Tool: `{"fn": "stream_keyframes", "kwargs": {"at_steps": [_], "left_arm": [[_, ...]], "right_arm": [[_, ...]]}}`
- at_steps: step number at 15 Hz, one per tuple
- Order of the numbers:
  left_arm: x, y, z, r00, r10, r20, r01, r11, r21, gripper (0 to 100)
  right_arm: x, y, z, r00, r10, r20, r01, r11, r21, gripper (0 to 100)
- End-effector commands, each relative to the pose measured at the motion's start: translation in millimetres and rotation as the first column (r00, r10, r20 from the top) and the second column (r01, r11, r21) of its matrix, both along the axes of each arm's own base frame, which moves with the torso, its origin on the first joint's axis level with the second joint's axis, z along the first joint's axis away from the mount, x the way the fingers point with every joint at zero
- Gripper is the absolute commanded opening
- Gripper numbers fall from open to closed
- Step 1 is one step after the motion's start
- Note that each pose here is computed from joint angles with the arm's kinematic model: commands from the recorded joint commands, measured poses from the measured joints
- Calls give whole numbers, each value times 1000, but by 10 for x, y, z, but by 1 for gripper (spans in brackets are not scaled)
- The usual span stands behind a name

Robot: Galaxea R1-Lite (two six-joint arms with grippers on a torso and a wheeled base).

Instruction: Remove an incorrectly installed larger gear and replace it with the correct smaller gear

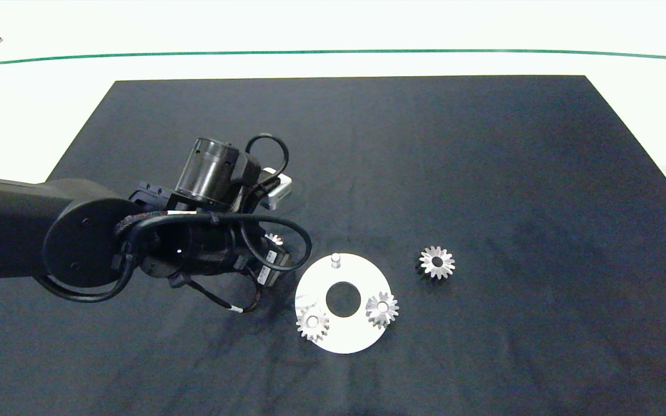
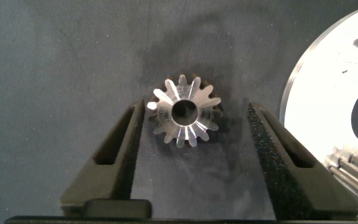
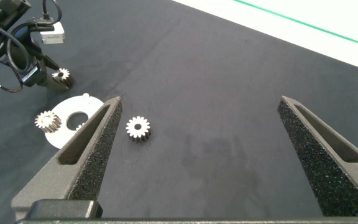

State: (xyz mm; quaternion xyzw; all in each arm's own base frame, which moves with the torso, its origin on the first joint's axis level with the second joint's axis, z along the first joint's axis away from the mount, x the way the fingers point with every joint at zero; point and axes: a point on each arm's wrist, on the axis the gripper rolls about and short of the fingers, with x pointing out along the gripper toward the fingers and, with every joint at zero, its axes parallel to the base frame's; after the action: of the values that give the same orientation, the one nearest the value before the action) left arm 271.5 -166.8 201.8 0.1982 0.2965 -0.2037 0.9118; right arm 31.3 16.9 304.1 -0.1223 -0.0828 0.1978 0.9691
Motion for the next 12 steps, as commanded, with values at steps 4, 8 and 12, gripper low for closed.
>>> {"fn": "stream_keyframes", "kwargs": {"at_steps": [4, 8, 12], "left_arm": [[26, -31, -41, 1000, 2, -9, -2, 1000, 1, 53], [24, -29, -36, 1000, 2, -8, -2, 1000, 0, 45], [18, -26, -26, 1000, 3, -6, -3, 1000, -3, 36]], "right_arm": [[15, 10, -2, 1000, -1, -4, 1, 1000, -5, 100], [21, 11, 25, 1000, -12, -2, 12, 1000, -2, 100], [10, 4, 35, 1000, -10, 1, 10, 1000, 5, 100]]}}
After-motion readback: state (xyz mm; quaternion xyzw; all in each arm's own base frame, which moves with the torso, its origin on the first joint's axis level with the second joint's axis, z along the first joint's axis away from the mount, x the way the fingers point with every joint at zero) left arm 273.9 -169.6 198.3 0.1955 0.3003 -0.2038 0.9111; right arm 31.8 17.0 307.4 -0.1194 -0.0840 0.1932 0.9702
